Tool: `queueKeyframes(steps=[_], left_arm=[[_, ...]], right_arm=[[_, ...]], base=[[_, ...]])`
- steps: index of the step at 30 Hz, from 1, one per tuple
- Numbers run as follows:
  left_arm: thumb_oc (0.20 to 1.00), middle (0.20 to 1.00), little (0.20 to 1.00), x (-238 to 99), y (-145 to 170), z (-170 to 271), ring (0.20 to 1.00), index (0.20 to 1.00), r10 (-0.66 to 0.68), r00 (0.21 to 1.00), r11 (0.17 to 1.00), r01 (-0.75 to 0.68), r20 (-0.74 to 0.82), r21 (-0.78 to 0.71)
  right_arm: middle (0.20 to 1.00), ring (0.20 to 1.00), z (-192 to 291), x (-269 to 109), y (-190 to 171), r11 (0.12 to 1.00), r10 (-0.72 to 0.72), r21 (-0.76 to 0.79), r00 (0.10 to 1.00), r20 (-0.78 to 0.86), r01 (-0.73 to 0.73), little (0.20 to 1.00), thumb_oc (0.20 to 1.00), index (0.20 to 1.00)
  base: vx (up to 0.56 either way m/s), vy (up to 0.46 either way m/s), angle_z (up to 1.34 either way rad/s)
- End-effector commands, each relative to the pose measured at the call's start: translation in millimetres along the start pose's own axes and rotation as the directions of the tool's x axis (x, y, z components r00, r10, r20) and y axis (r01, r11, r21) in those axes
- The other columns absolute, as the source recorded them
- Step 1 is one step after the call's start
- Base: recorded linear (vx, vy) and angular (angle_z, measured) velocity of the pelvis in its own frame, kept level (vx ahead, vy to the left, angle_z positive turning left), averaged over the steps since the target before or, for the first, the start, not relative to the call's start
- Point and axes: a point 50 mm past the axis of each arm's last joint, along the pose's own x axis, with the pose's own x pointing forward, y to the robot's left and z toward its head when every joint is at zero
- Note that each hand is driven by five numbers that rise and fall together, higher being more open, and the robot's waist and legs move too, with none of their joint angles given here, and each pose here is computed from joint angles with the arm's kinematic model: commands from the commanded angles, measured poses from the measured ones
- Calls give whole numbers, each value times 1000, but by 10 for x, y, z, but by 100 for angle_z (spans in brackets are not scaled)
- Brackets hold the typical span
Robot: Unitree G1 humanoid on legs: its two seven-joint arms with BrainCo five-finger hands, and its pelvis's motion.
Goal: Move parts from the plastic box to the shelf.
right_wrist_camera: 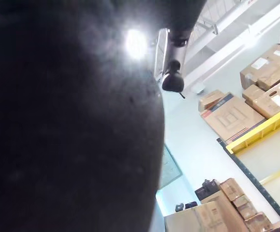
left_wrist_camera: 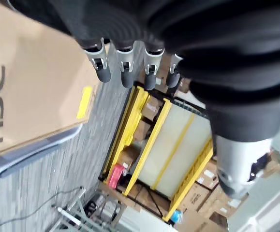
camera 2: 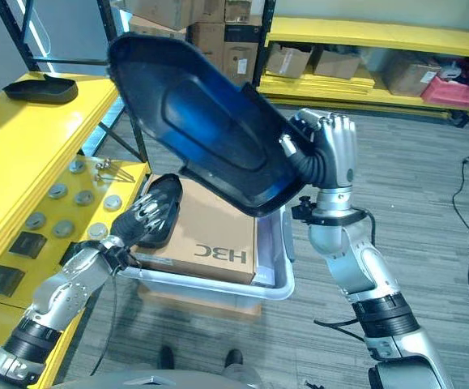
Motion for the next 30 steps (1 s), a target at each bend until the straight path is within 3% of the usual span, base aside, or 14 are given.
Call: queueKeyframes(steps=[1, 10, 15, 21, 30], left_arm=[[1000, 1000, 1000, 139, -315, 290, 1000, 1000, -197, 970, 980, 199, 140, 3], [1000, 1000, 1000, 194, -597, 311, 1000, 1000, -332, 932, 941, 338, 149, -16], [1000, 1000, 1000, 199, -570, 456, 1000, 1000, -209, 939, 976, 219, 274, -6], [1000, 1000, 1000, 129, -417, 709, 1000, 1000, -40, 883, 990, -28, 467, 138], [1000, 1000, 1000, 116, -440, 828, 1000, 1000, -52, 849, 979, -60, 526, 193]], right_arm=[[200, 200, 219, 286, -86, 988, -127, 101, 985, 114, 116, 200, 200, 200], [200, 200, 329, 296, 132, 979, -120, 177, 986, 118, 98, 200, 200, 200], [200, 200, 459, 277, 214, 957, -112, 280, 987, 114, 77, 200, 200, 200], [200, 200, 608, 170, 291, 932, -75, 362, 991, 115, 28, 200, 200, 200], [200, 200, 731, 79, 384, 900, -27, 434, 991, 128, -32, 200, 200, 200]], base=[[0, 0, 0], [3, 2, -1], [0, 0, 0], [0, 0, 0], [0, 0, 0]])
